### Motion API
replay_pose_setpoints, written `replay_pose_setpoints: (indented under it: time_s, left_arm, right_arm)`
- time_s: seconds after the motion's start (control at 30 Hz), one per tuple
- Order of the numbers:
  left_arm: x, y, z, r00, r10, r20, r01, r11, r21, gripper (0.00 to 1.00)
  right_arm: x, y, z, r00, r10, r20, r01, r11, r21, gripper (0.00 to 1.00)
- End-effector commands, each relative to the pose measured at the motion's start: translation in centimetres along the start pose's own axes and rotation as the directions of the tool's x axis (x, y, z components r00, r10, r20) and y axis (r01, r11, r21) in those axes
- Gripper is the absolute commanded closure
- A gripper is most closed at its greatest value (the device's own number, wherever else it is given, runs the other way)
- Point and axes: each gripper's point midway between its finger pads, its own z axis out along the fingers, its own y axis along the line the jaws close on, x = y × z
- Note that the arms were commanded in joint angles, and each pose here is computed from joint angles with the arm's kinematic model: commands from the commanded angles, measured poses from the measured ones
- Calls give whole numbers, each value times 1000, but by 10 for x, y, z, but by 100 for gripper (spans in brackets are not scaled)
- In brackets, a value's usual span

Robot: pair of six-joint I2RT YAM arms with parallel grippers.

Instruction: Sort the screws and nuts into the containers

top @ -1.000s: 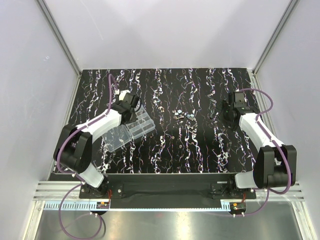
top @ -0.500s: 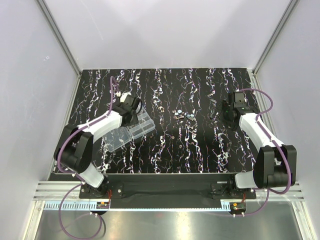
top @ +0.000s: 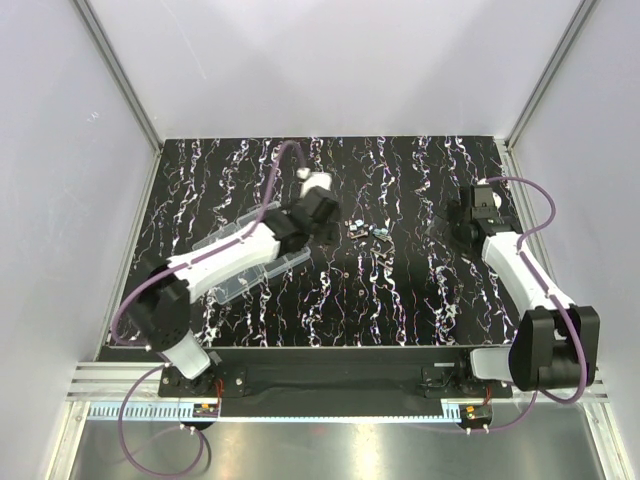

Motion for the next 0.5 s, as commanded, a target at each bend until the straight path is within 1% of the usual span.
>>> replay_pose_setpoints:
  time_s: [0.0,0.07,0.1,0.17,0.27,0.47]
  left_arm:
    - [12,-63,9,996,80,-27,-75,987,139,30]
    - [22,-94,4,992,125,-34,-116,973,199,30]
    - [33,-102,10,986,157,-52,-143,968,206,29]
    - [46,-123,5,978,199,-69,-176,951,253,28]
    - [72,-135,8,960,254,-118,-216,939,269,28]
    - [104,-146,8,943,283,-174,-234,938,255,28]
  right_arm:
    - [-5,-8,-11,999,14,51,-16,999,33,0]
    - [-3,-12,-13,998,15,56,-17,999,44,0]
    - [-4,-13,-17,997,17,71,-19,999,40,0]
    - [-3,-18,-19,997,12,76,-17,998,56,1]
    - [-1,-22,-26,995,8,95,-14,998,59,0]
    - [7,-23,-28,996,12,89,-16,999,36,0]
